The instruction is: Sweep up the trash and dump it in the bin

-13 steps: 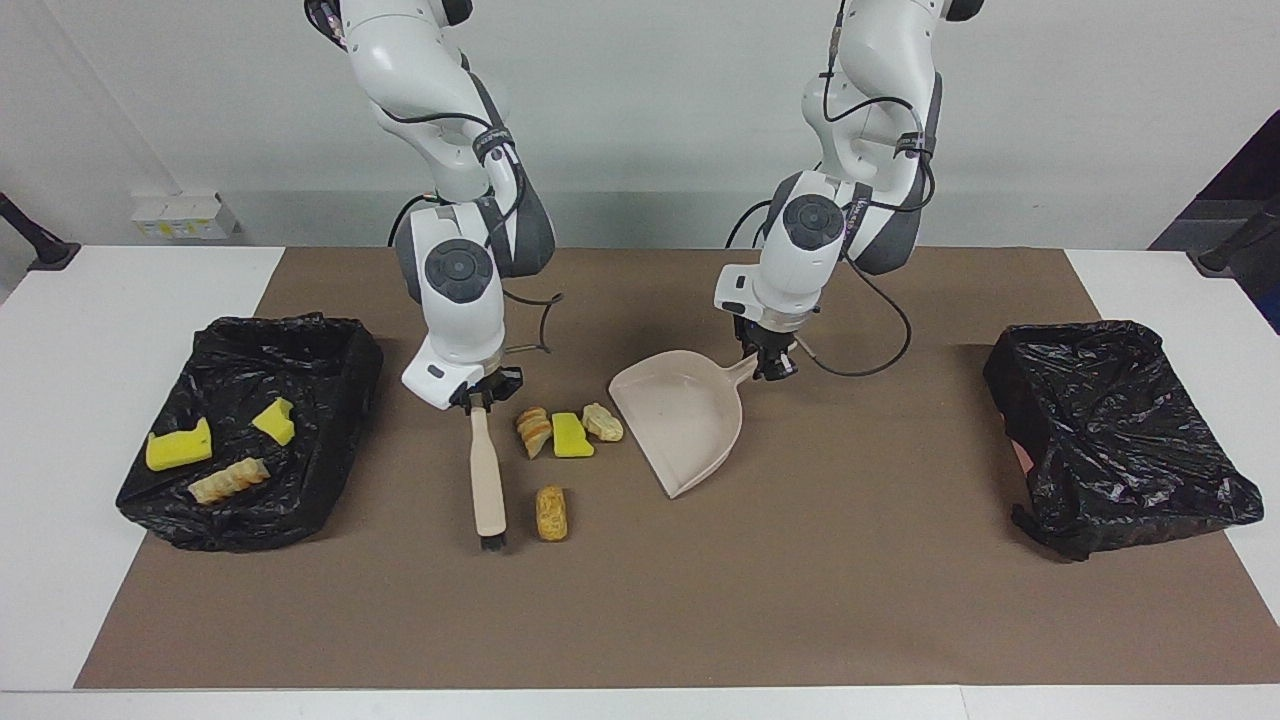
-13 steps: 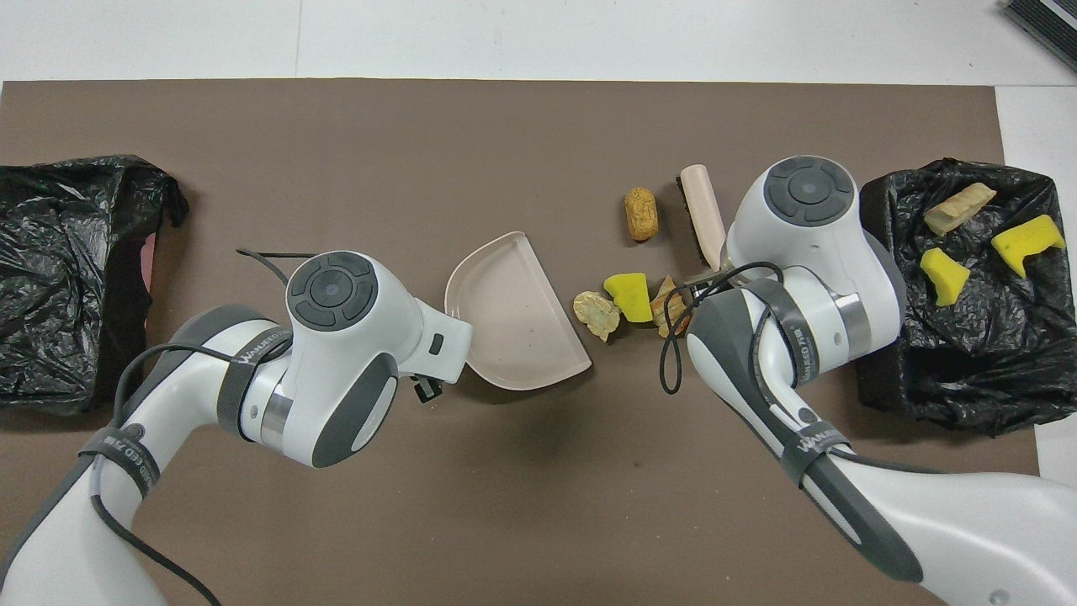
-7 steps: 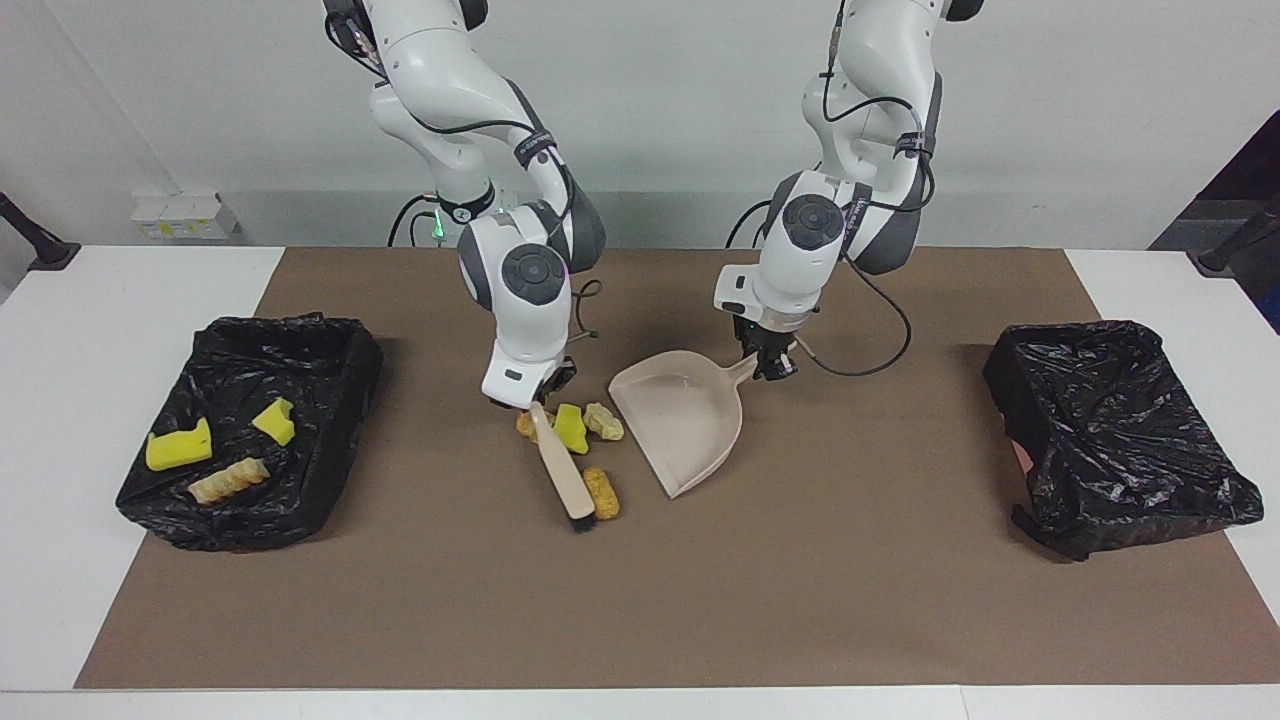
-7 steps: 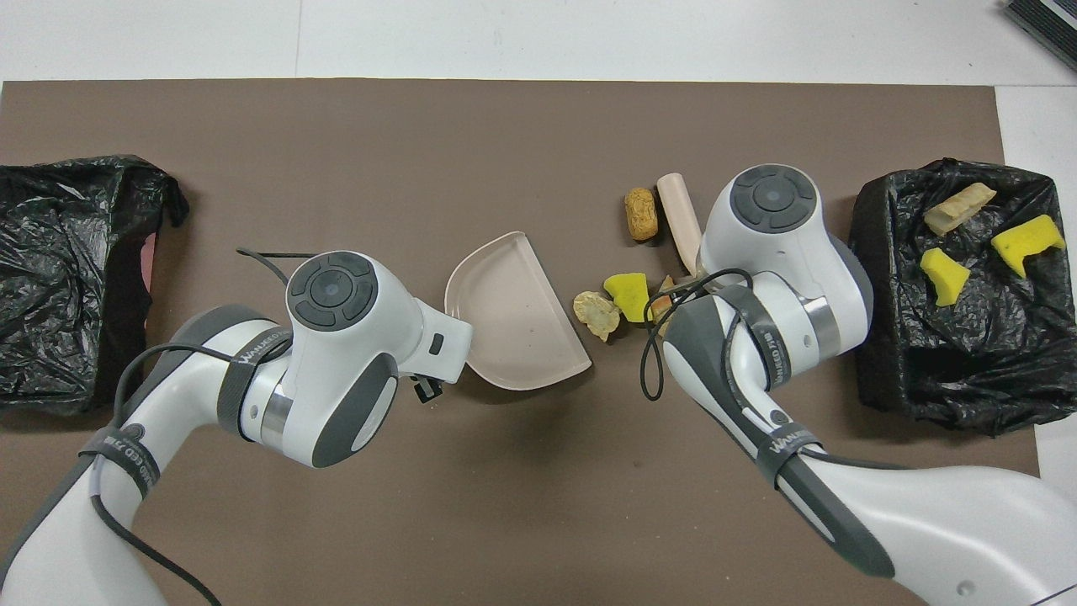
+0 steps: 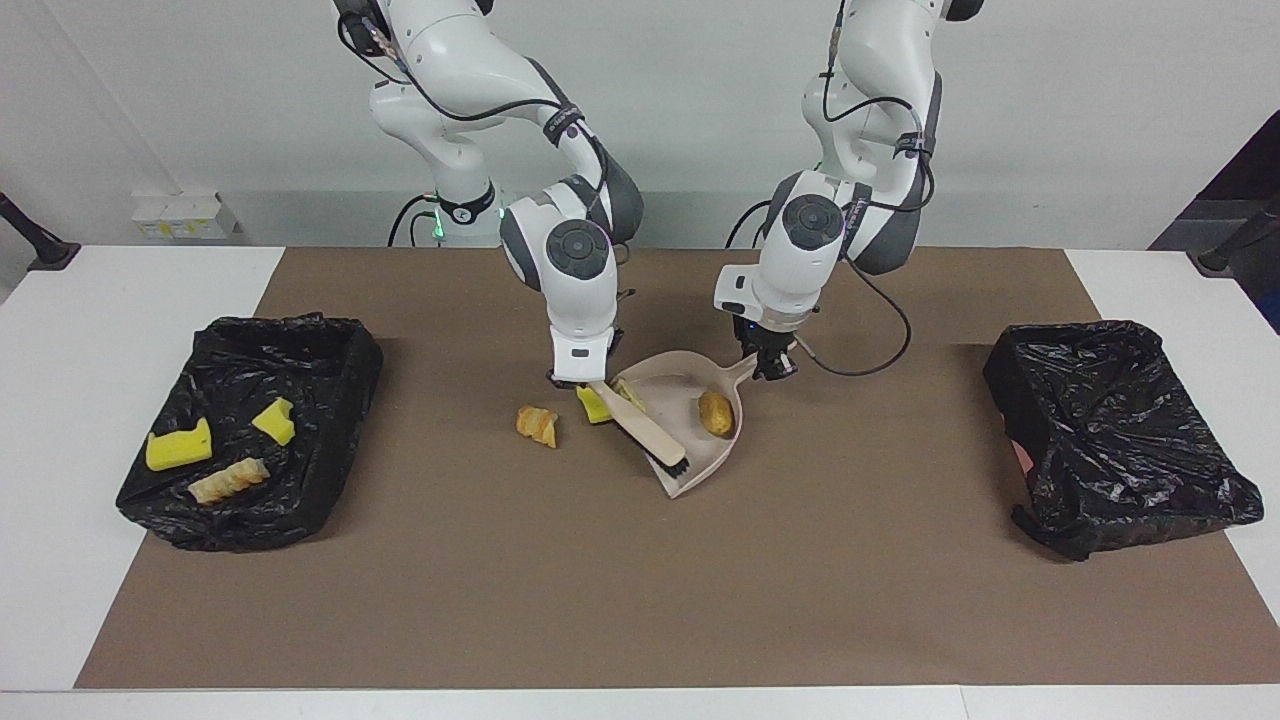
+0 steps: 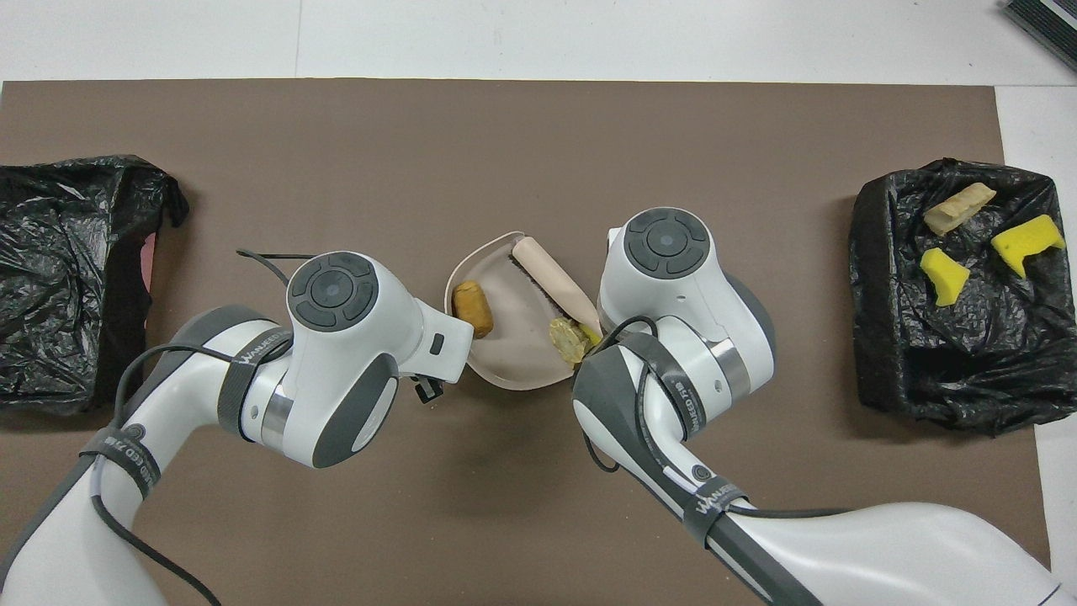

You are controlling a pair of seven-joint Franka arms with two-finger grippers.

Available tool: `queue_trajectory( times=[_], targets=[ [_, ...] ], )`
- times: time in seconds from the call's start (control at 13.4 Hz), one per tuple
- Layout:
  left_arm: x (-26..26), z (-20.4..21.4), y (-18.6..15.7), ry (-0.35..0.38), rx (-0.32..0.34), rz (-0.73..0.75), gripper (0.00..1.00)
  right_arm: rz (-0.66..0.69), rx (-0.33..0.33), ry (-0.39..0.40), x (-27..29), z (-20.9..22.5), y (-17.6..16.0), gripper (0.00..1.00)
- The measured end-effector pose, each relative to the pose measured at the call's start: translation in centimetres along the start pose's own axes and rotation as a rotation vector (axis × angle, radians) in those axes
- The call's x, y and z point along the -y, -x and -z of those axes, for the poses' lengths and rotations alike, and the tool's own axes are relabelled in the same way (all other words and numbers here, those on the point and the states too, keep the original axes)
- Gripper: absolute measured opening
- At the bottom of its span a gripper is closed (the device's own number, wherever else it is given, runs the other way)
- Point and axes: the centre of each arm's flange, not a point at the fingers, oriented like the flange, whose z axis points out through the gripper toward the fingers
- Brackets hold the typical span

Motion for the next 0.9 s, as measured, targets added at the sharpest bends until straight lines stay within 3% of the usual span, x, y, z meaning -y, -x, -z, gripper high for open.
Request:
queue_trajectory(
  times=[0.22, 0.45, 0.67, 0.9],
  targets=[
    [0.0, 0.0, 0.0, 0.001, 0.001, -0.007, 0.31, -0.015, -0.018, -0.001, -1.3, 3.0, 1.5, 0.26],
    [0.1, -0.1, 0.2, 0.004, 0.007, -0.121, 0.31, -0.131, -0.038, -0.002, -7.6, 4.8, 4.9, 0.26],
    [0.3, 0.0, 0.6, 0.019, 0.025, -0.180, 0.31, -0.262, 0.015, -0.017, -14.6, 5.2, 10.3, 0.26],
    [0.3, 0.0, 0.6, 0.020, 0.023, -0.138, 0.31, -0.436, 0.090, -0.009, -18.7, 3.7, 15.7, 0.26]
  ],
)
